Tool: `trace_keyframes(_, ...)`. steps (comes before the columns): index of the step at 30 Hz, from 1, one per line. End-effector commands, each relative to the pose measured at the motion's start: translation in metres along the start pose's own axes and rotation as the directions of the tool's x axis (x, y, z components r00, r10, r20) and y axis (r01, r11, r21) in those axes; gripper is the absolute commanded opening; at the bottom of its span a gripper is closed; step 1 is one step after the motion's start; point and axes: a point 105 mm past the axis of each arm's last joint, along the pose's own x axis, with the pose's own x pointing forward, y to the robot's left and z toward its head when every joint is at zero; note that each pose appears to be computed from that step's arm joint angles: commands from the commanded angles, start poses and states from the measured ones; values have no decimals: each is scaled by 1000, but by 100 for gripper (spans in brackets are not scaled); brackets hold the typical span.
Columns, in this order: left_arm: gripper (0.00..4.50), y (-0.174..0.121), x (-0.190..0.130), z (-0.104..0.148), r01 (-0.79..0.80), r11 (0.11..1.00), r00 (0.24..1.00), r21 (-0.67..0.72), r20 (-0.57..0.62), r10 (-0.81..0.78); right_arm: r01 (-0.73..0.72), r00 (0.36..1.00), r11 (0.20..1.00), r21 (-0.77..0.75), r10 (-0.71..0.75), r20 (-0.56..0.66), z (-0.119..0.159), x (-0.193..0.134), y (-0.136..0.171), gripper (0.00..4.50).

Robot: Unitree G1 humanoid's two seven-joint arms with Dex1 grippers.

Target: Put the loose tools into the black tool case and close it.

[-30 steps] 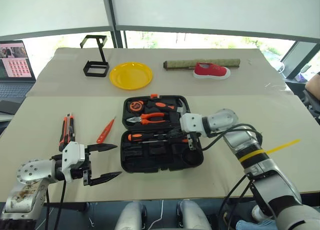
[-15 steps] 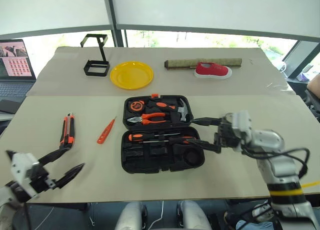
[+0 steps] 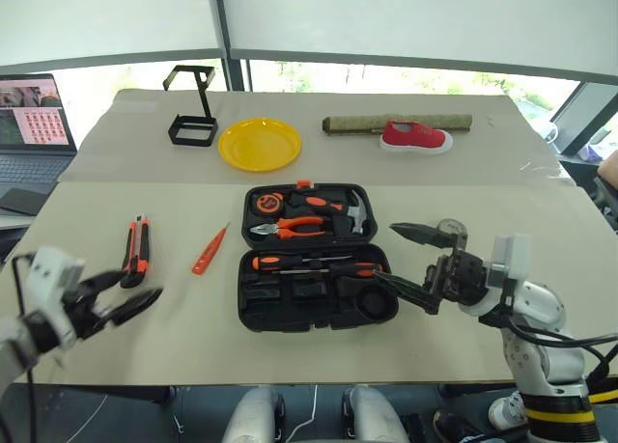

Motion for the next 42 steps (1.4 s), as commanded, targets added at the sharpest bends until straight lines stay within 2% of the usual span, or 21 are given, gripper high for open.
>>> trace_keyframes(1, 450, -11, 33, 1, -25, 1000, 996, -7, -91, 25, -15, 999, 999, -34, 16, 35, 15, 9, -4, 443)
trace_keyframes(5, 450, -17, 68, -1, -68, 998, 988, 18, -136, 70, -25, 999, 999, -42, 26, 23, 14, 13, -3, 443)
trace_keyframes(9, 450, -15, 81, -14, -119, 992, 974, 40, -191, 125, -6, 1000, 999, -48, 7, 18, 14, 12, -4, 443)
trace_keyframes(12, 450, -8, 89, -16, -168, 985, 968, 23, -186, 170, 3, 1000, 999, -43, -3, 7, 12, 9, -3, 443)
trace_keyframes(15, 385, -10, 94, -24, -160, 987, 963, 11, -218, 158, 13, 1000, 999, -43, -14, -7, 9, 4, -2, 450)
trace_keyframes(20, 202, -11, 94, -26, -149, 988, 966, 30, -211, 152, 21, 1000, 999, -45, -22, -21, 7, 0, -2, 450)
trace_keyframes(24, 51, -3, 85, -13, -114, 993, 984, 41, -132, 118, 18, 999, 999, -49, -20, -40, 8, -3, 0, 450)
trace_keyframes(28, 47, -9, 77, 12, 34, 987, 999, 157, 4, -35, 8, 998, 999, -49, -11, -65, 10, -10, 2, 450)
trace_keyframes(29, 47, -13, 72, 26, 95, 972, 992, 217, 65, -111, 8, 997, 999, -48, -11, -74, 12, -14, 2, 450)
trace_keyframes(31, 47, -30, 60, 51, 227, 909, 946, 348, 143, -291, -2, 995, 999, -40, -2, -101, 14, -20, 5, 450)
trace_keyframes(32, 47, -43, 55, 58, 311, 861, 909, 402, 138, -393, -14, 992, 999, -29, 11, -123, 14, -23, 8, 450)
trace_keyframes(33, 47, -54, 51, 59, 382, 810, 875, 444, 107, -472, -26, 988, 999, -18, 23, -151, 12, -26, 11, 450)
trace_keyframes(34, 47, -68, 47, 54, 473, 728, 829, 497, 28, -558, -42, 983, 999, 5, 42, -178, 11, -29, 15, 450)
trace_keyframes(37, 47, -95, 43, 35, 649, 522, 712, 554, -199, -673, -81, 967, 995, 57, 93, -236, 10, -34, 24, 450)
trace_keyframes(39, 47, -109, 51, 35, 685, 488, 678, 540, -230, -698, -100, 958, 992, 73, 116, -263, 10, -34, 28, 450)
trace_keyframes(42, 47, -123, 65, 34, 690, 477, 674, 544, -245, -697, -114, 955, 992, 56, 125, -269, 12, -30, 29, 450)
